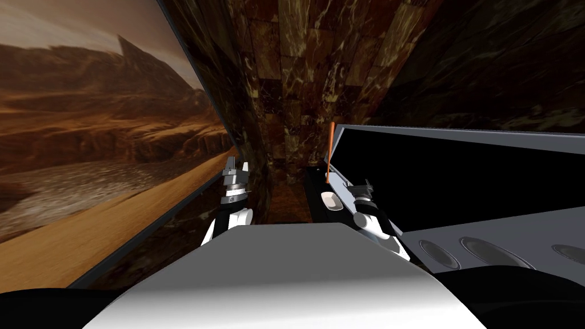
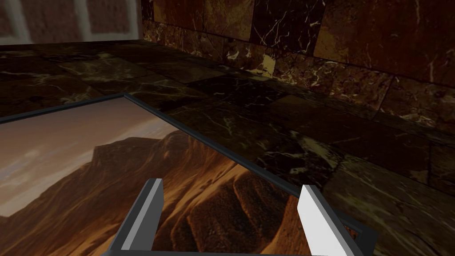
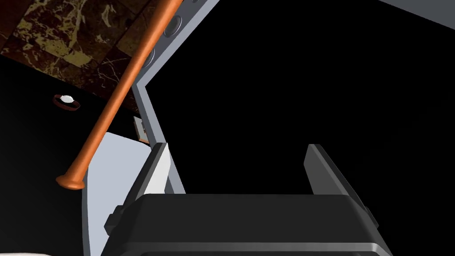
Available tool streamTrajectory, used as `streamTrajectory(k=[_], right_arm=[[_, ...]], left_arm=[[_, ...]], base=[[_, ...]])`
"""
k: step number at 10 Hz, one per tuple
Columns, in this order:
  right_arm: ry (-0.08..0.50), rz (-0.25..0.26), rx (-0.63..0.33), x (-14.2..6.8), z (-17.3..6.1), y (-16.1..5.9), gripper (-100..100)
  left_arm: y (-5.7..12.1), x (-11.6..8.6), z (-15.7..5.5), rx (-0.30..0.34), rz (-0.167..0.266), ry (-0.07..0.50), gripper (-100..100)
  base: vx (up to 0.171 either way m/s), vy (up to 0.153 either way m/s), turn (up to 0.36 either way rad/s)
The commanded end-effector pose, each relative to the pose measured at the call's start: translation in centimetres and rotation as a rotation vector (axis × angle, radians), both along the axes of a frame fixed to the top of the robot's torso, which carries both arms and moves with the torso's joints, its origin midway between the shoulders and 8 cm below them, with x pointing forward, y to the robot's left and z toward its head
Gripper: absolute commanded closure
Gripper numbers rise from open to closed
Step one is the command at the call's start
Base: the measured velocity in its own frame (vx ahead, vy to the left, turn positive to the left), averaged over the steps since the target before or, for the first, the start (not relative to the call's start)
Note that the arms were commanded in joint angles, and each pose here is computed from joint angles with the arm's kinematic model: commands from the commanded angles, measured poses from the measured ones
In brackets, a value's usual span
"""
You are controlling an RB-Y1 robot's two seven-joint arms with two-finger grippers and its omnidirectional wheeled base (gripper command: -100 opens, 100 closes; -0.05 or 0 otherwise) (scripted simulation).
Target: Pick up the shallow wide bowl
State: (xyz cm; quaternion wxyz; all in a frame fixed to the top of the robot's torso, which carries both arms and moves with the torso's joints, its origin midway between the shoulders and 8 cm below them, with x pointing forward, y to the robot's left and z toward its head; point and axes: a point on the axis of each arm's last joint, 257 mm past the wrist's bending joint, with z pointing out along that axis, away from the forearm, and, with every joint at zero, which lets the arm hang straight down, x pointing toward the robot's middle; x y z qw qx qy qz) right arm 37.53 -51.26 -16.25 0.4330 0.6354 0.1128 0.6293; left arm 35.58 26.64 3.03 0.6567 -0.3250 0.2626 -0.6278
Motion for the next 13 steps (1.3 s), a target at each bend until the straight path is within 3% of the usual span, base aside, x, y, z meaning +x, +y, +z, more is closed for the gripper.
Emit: streamTrajectory(k=[1, 2, 4, 5, 7, 8, 10, 11, 13], right_arm=[[-0.003, -0.002, 0.036, 0.0, -0.3, -0.4, -100], [0.034, -0.015, 0.113, -0.2, -2.6, -2.1, -100], [0.018, -0.017, 0.155, -0.3, -2.8, -2.3, -100], [0.052, -0.03, 0.232, -0.6, -5.0, -3.8, -100], [0.036, -0.034, 0.278, -0.7, -5.3, -4.0, -100], [0.065, -0.046, 0.355, -1.0, -7.3, -5.2, -100], [0.051, -0.052, 0.403, -1.2, -7.8, -5.5, -100], [0.08, -0.065, 0.478, -1.6, -9.9, -6.5, -100], [0.062, -0.071, 0.528, -1.8, -10.3, -6.7, -100]], left_arm=[[0.0, 0.0, 0.0, 0.0, 0.0, 0.0, 0], [0.0, 0.0, 0.0, 0.0, 0.0, 0.0, 0], [0.0, 0.0, 0.0, 0.0, 0.0, 0.0, 0], [0.0, 0.0, 0.0, 0.0, 0.0, 0.0, 0], [0.0, 0.0, 0.0, 0.0, 0.0, 0.0, 0], [0.0, 0.0, 0.0, 0.0, 0.0, 0.0, 0], [0.0, 0.0, 0.0, 0.0, 0.0, 0.0, 0], [0.0, 0.0, 0.0, 0.0, 0.0, 0.0, 0], [0.0, 0.0, 0.0, 0.0, 0.0, 0.0, 0]], base=[[0.0, 0.0, 0.0], [-0.008, 0.001, 0.077], [-0.005, -0.001, 0.021], [-0.009, 0.0, 0.063], [-0.005, -0.002, 0.021], [-0.009, 0.0, 0.058], [-0.005, -0.002, 0.016], [-0.01, -0.003, 0.049], [-0.005, -0.003, 0.016]])
